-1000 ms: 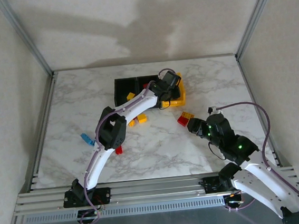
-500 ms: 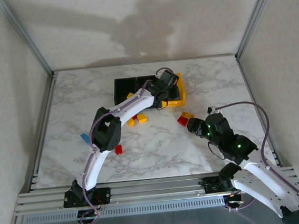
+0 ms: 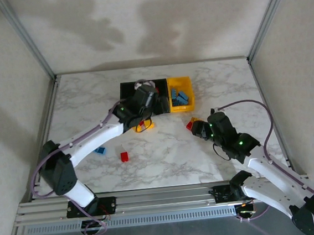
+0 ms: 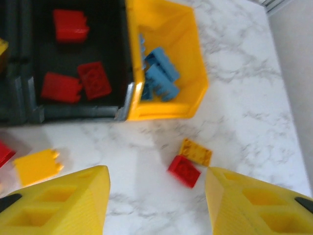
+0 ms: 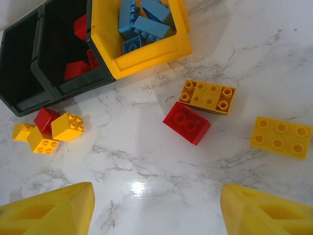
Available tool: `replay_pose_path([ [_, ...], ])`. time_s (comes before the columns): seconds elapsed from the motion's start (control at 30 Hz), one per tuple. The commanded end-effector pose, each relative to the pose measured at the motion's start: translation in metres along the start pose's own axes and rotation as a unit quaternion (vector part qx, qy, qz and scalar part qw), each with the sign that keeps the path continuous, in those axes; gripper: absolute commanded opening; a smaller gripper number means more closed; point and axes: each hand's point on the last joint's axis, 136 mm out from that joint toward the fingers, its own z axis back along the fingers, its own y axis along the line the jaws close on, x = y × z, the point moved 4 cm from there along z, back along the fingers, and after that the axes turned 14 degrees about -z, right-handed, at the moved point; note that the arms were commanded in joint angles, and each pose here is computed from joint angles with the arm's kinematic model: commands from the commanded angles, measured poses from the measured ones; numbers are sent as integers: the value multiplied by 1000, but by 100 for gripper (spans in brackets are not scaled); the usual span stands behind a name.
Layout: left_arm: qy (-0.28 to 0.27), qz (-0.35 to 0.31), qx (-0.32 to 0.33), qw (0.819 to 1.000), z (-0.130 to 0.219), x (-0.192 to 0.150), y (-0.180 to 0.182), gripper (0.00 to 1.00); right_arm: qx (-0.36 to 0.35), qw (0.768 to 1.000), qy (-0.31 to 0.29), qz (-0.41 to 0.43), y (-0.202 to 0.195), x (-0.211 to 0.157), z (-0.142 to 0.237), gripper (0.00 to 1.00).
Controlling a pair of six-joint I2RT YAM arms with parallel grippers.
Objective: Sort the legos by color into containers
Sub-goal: Place the lego in the container, then pick up the lego from the middle-left of the table.
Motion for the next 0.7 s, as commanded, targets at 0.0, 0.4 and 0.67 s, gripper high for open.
replay_pose_path([
  [0.0, 0, 6, 31, 1000, 11, -20, 23, 55, 26, 1000, 1, 9, 18, 7, -1, 69],
  [0.4, 62, 44, 113, 991, 60, -103, 93, 60, 192, 967, 117, 117, 77, -37, -10, 69],
  [0.67, 126, 61, 168, 976, 69, -158, 130, 65, 281, 918, 196, 201, 103, -97, -1, 69],
])
